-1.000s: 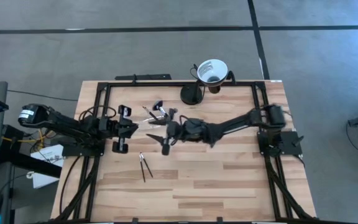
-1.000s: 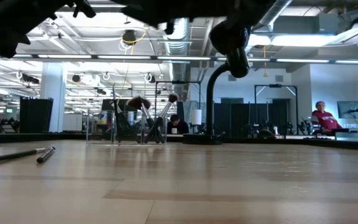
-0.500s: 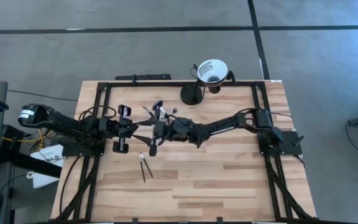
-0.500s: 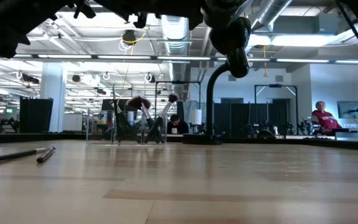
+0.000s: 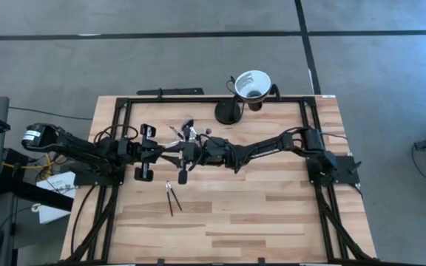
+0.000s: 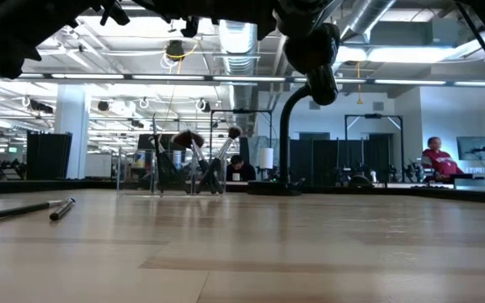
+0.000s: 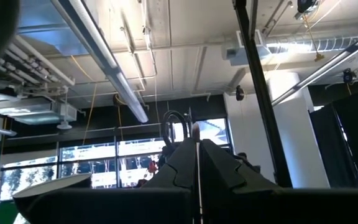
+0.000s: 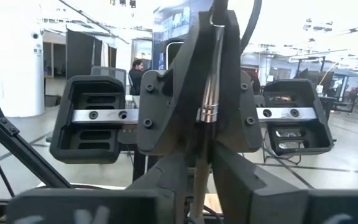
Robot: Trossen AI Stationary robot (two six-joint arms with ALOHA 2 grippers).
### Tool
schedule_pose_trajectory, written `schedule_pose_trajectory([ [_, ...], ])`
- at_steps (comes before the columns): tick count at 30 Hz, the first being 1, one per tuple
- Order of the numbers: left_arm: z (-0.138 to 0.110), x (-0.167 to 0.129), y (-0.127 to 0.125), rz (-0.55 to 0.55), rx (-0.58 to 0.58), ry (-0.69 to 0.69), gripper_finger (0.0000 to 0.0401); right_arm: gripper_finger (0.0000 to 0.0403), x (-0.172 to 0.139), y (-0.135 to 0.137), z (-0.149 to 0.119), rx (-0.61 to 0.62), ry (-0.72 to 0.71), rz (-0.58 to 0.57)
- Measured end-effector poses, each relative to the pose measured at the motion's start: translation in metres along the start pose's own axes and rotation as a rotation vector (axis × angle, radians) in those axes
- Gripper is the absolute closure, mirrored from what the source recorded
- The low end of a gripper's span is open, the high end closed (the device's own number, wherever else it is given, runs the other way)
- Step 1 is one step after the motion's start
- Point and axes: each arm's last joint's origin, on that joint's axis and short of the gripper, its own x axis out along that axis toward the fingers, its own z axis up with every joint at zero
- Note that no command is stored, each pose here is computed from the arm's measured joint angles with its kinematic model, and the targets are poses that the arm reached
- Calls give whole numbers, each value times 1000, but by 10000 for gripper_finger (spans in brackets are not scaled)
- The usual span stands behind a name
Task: Put items in baskets/containers
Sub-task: Put the black eyeshadow brush into the transparent organizer
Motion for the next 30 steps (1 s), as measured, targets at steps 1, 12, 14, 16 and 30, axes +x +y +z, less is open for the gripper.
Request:
schedule_pose_trajectory([
  [1,0,0,0,0,0,0,389,345,0,-1,0,0,-1,0],
  [12,0,0,0,-3,2,0,386,394,1,-7,1,-2,-10,19],
  [14,0,0,0,-3,2,0,383,395,1,-7,0,-2,-9,17],
  [16,0,0,0,-1,2,1,377,394,1,-7,0,-2,-4,2],
  [30,-5,-5,4,170,37,76,318,390,-1,-9,3,-10,61,-192],
])
